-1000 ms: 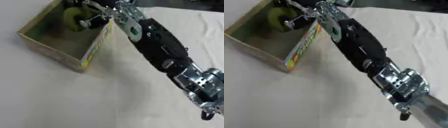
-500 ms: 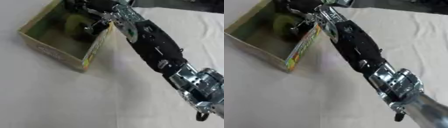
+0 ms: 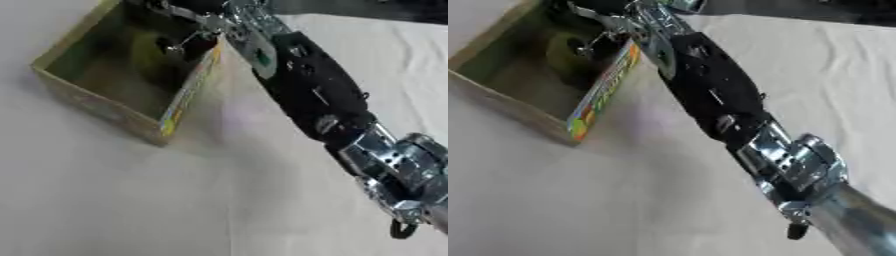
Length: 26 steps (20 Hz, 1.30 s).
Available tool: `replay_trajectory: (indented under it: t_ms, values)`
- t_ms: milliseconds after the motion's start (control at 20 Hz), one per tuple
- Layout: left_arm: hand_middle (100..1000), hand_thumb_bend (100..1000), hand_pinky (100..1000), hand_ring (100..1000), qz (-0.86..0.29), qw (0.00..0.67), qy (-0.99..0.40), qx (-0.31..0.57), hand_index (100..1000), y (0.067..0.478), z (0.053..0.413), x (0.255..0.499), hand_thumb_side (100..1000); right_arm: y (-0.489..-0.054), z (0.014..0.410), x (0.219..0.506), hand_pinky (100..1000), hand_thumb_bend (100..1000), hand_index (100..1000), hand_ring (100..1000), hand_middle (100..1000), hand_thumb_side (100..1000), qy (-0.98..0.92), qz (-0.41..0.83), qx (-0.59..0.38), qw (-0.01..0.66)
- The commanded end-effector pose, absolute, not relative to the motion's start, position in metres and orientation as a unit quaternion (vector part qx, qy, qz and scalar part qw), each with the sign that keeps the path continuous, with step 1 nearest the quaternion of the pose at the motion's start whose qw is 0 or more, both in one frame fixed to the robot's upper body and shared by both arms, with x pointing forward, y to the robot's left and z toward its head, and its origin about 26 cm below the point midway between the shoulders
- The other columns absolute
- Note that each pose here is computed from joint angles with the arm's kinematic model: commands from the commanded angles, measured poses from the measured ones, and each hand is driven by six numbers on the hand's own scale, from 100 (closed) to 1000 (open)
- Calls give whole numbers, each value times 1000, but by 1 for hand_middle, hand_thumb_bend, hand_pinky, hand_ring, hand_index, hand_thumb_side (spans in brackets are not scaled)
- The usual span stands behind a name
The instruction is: Pick up objects on the table and place them in the box.
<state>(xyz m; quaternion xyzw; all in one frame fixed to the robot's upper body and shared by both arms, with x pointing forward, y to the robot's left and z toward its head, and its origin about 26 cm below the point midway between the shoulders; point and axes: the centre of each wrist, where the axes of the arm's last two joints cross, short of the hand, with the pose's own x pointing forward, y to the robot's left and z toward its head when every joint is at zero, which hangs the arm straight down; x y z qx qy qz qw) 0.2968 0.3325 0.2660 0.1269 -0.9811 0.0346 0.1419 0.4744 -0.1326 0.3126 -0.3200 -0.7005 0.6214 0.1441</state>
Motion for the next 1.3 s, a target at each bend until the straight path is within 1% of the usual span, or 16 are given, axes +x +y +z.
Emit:
replay_trajectory:
  t_ms: [50,200,400,450,650,850,950,1100,1150,1200,1300]
  values:
    - [577,100,675,624,23,129,-983,132,728,335,273,291,574,-144,359,454,851,100,883,965,768,100,-744,566,-337,110]
    - [577,100,675,624,25,131,-981,138,728,337,272,291,574,-155,384,430,850,100,881,956,764,100,-785,516,-331,92]
    - [577,100,675,624,26,131,-981,139,728,337,272,291,574,-155,393,417,850,100,881,956,764,100,-794,507,-321,96]
    - [578,100,676,624,28,133,-981,142,728,338,271,290,574,-157,393,415,832,100,861,895,728,100,-796,504,-321,98]
    - [578,100,676,624,40,138,-976,166,728,347,264,286,573,-204,396,404,823,100,852,868,720,100,-819,458,-334,90]
    - [578,100,675,624,49,132,-975,170,727,348,264,286,574,-257,399,383,818,100,833,833,707,100,-839,407,-355,61]
    - [578,100,675,623,58,128,-976,169,727,347,265,287,575,-273,396,373,818,100,829,826,714,100,-855,379,-351,43]
    - [578,100,675,623,72,121,-975,170,727,347,267,287,577,-286,384,360,830,100,833,842,757,100,-884,329,-330,19]
    - [578,100,675,623,76,119,-975,171,727,347,268,287,578,-289,380,356,833,100,836,848,765,124,-894,312,-322,11]
    - [578,100,675,623,81,117,-975,171,727,348,268,287,578,-293,375,352,836,100,837,852,768,167,-903,293,-315,3]
    - [578,100,675,623,88,113,-975,171,727,347,269,287,580,-299,366,344,836,100,838,851,769,173,-917,260,-303,-9]
